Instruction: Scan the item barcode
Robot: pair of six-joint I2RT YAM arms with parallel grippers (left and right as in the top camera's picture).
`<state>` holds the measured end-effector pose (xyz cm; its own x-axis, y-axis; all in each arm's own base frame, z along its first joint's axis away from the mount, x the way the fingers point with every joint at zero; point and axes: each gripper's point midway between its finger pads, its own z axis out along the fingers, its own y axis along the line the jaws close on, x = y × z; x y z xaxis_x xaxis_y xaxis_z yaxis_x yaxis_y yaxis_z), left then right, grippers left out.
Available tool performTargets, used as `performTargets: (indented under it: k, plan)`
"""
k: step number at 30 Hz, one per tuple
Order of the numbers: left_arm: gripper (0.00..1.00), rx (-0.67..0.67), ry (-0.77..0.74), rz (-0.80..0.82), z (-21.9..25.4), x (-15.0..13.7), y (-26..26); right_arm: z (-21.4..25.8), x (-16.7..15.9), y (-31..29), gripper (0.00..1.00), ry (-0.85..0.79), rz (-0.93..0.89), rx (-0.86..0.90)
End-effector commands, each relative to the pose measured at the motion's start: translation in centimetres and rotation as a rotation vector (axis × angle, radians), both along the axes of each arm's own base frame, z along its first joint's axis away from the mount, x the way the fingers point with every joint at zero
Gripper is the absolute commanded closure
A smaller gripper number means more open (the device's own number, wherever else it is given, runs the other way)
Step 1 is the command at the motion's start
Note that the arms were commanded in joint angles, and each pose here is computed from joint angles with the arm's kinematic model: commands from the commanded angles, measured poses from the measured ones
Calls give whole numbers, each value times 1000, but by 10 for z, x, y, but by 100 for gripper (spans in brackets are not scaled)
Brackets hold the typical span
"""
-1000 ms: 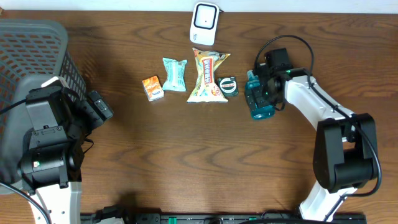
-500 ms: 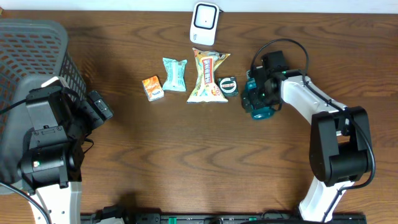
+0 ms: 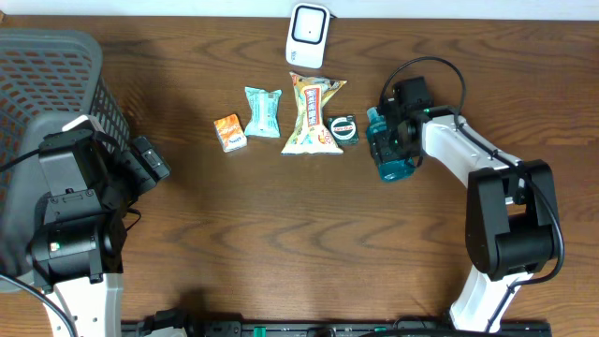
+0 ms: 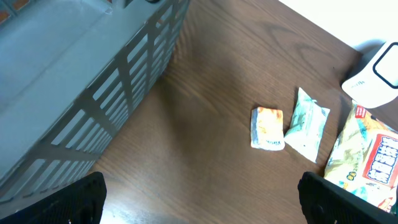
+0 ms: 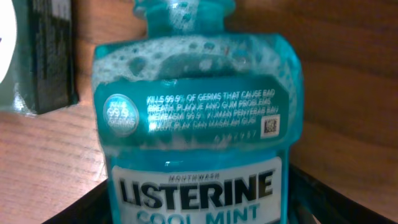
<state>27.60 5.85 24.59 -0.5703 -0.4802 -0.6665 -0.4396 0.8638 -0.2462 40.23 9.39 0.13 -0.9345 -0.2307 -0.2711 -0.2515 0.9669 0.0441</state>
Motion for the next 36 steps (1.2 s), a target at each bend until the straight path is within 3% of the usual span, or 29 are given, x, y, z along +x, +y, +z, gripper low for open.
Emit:
performTargets:
  k: [1, 5, 9, 14, 22, 26, 28, 31, 36]
  plan:
    - [2, 3, -2, 21, 2, 0, 4, -14, -9, -5, 28, 16, -14, -27]
    - [2, 3, -2, 21, 2, 0, 4, -18, -10, -5, 39, 11, -14, -26]
    - [2, 3, -2, 21, 2, 0, 4, -11, 0, -2, 43, -21, -43, -10]
    - [2, 3, -2, 21, 2, 0, 4, 15, 33, 4, 62, -116, -84, 27]
    - [2, 3, -2, 21, 2, 0, 4, 91, 105, 20, 52, -368, -129, 117]
    - [2, 3, -2, 21, 2, 0, 4, 134, 136, 28, 62, -508, -188, 201]
    - [2, 3, -2, 21, 2, 0, 4, 140, 139, 28, 63, -521, -191, 205]
    - [2, 3, -2, 21, 2, 0, 4, 129, 132, 18, 47, -481, -209, 151]
    - [2, 3, -2, 21, 2, 0, 4, 92, 95, 8, 37, -305, -156, 57]
